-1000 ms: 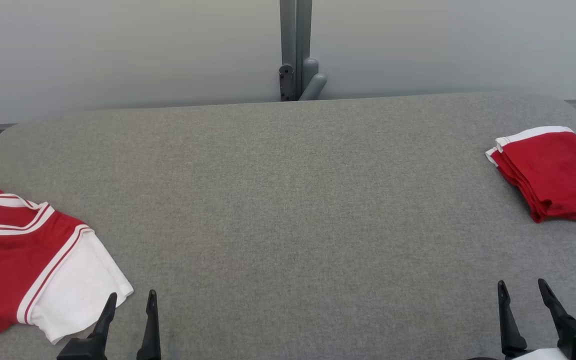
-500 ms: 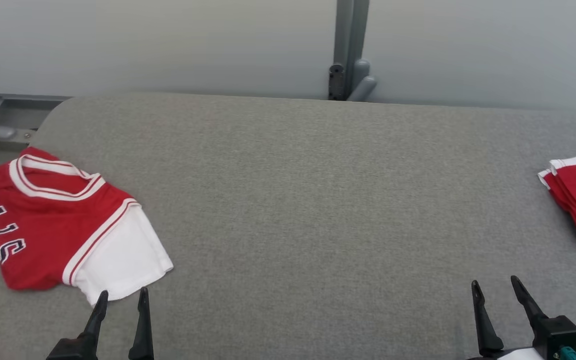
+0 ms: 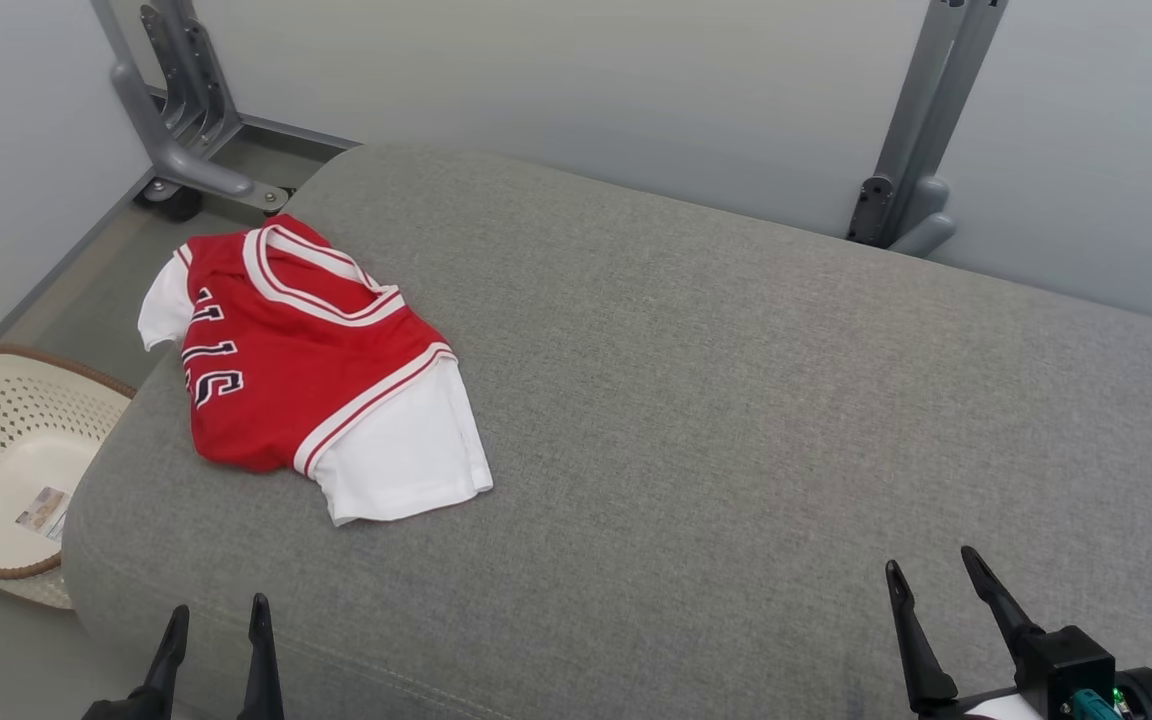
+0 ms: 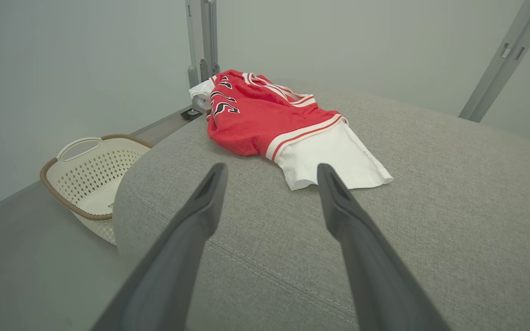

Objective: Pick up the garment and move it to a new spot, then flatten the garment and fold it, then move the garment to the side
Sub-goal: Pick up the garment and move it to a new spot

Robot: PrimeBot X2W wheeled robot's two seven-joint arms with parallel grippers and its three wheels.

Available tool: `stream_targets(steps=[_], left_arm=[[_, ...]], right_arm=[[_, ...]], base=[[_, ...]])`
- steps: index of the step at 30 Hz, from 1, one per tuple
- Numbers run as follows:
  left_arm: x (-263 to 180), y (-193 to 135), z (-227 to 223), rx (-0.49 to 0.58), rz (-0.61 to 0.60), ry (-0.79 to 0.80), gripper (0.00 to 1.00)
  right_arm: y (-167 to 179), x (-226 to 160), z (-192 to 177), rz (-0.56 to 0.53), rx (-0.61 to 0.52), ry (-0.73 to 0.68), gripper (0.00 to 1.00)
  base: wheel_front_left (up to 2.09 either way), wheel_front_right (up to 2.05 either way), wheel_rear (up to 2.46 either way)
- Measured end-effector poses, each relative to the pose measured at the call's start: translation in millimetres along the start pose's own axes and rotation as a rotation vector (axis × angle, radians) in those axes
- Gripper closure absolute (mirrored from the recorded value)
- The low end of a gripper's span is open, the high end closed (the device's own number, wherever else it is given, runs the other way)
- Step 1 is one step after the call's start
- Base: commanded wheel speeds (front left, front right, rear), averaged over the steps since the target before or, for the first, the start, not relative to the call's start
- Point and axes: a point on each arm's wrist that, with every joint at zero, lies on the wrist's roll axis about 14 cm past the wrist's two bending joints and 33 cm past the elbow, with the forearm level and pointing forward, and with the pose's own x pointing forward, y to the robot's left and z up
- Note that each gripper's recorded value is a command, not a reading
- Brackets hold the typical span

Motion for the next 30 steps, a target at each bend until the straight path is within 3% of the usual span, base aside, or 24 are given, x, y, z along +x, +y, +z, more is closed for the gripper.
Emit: stream_targets(steps=[7,14,21,29,30], left_arm=[[11,3,1,-0.024,0.019,0.001,0.00],[88,-15,2,-0.066,0.008,0.079,0.00],[168,-12,-37,-0.082,0.121,0.335,0.00],[178,1,-112,0.053,0.178,0.629,0.00],[181,1,-115,0.071,0.176,0.637,0.10]], right_arm=[[4,8,-4,0.027,-0.020,0.010,0.00],[-2,45,1,0.045,-0.073,-0.029,0.00],[-10,75,-41,0.073,-0.042,0.035,0.00],[-32,73,-78,0.013,0.005,0.111,0.00],[-37,70,-80,-0.004,0.007,0.116,0.00]], base=[[0.00,0.00,0.00],[0.00,0.00,0.00],[0.00,0.00,0.00],[0.00,0.00,0.00],[0.00,0.00,0.00]])
